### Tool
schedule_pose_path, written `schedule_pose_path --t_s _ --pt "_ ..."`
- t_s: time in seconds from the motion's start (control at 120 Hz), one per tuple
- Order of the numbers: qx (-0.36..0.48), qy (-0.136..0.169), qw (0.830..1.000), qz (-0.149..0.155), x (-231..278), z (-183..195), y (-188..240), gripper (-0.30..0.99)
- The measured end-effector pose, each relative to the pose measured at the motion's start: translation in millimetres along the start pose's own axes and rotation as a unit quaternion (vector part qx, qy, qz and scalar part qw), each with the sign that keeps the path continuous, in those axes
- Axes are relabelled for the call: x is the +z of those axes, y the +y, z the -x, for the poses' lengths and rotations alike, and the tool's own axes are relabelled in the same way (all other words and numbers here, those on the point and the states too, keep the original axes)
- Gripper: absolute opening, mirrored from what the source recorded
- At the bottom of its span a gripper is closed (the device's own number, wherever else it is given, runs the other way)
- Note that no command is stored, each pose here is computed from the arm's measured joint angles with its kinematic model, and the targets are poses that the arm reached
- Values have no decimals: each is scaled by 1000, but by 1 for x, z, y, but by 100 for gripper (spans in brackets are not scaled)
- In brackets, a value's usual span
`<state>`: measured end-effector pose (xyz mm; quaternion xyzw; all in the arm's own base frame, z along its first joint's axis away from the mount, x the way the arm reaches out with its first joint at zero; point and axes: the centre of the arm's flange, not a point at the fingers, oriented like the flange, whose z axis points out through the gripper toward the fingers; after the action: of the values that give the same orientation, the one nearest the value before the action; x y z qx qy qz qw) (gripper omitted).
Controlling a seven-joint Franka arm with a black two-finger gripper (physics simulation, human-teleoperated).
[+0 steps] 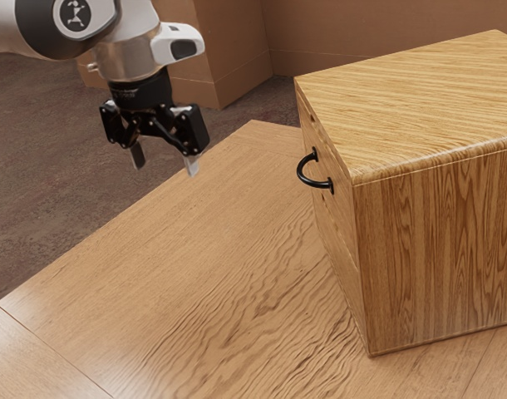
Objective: Pull the drawer handle with one arm to open the drawer
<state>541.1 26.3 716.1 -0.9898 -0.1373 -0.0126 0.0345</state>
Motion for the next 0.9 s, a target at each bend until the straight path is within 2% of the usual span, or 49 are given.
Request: schedule_pose_path --t_s 0.142,0.192,0.292,0.358,0.483,0.575,0.7,0.9 --pt "-21 -10 1000 6 3 -1 -1 69" --pt "-29 -12 999 17 0 2 -4 69" --pt "-59 41 996 43 -66 31 -29 69" --pt "-93 51 993 49 -81 37 -43 69" --pt "-162 26 985 44 -53 10 -55 69" --pt "-176 15 983 42 -24 -16 -29 69" --pt "-188 15 981 47 1 -38 6 69" --pt "-230 20 970 79 22 -62 18 69"
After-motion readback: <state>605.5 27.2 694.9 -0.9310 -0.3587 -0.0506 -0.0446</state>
